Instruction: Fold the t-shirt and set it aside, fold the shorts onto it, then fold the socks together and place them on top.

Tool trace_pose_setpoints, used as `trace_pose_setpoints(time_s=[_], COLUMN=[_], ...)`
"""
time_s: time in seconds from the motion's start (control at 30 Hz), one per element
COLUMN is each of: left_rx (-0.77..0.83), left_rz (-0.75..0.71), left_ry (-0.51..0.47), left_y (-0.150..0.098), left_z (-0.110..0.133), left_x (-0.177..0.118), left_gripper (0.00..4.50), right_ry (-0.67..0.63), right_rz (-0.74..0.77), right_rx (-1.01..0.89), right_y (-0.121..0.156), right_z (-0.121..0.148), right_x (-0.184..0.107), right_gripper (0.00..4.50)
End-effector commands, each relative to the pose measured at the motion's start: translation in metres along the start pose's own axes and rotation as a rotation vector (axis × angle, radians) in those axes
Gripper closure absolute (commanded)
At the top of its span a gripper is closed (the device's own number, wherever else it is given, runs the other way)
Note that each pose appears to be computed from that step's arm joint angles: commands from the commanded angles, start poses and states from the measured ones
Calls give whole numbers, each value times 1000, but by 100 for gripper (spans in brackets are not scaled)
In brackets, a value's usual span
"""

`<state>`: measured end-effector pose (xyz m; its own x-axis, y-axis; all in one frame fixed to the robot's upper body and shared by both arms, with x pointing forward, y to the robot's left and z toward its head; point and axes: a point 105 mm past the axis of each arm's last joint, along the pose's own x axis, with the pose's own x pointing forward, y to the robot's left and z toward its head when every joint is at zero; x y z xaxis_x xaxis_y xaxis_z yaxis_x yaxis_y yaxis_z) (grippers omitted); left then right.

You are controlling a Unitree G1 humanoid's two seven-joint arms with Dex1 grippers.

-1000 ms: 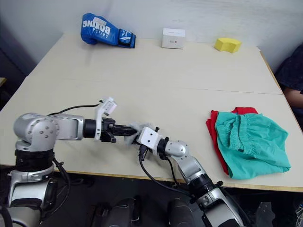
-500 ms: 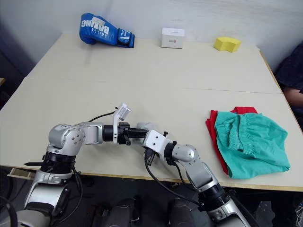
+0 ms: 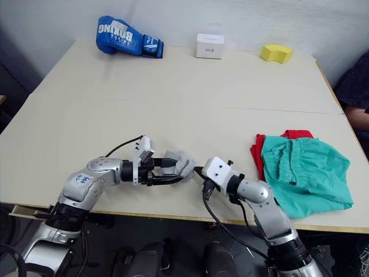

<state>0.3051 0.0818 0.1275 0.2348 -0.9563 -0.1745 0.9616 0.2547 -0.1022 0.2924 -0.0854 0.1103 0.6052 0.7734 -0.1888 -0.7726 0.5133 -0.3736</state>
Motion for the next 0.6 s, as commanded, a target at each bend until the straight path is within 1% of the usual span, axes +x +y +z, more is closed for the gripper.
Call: trace_pose_setpoints(time_s=[0.03,0.07,0.2,0.23,0.27,0.3,0.33,0.4,0.47,0.57,0.6], left_rx=[72,87,56,55,62,74,99,121,139,151,163], left_rz=[4,19,78,100,122,149,180,202,213,248,248], left_ry=[-64,-81,-167,-185,-199,-191,-170,-124,-93,-56,-33], left_y=[-1,0,6,9,12,17,22,26,29,33,32], left_z=[13,16,33,35,36,31,25,11,2,-10,-15], left_x=[-10,-15,-32,-36,-39,-41,-41,-39,-34,-25,-21], left_gripper=[104,104,104,122,144,167,196,263,329,426,448], right_ry=[-50,-52,-92,-129,-166,-211,-251,-289,-311,-301,-289], right_rz=[-28,-42,-113,-129,-137,-125,-103,-68,-51,-4,11], right_rx=[-7,-6,0,16,27,33,31,25,53,42,22], right_y=[-11,-15,-36,-41,-44,-43,-40,-33,-27,-9,-2], right_z=[13,13,23,32,40,51,61,72,76,72,68], right_x=[-16,-19,-30,-31,-30,-25,-19,-10,2,25,32], right_gripper=[450,450,450,450,450,450,450,450,450,450,450])
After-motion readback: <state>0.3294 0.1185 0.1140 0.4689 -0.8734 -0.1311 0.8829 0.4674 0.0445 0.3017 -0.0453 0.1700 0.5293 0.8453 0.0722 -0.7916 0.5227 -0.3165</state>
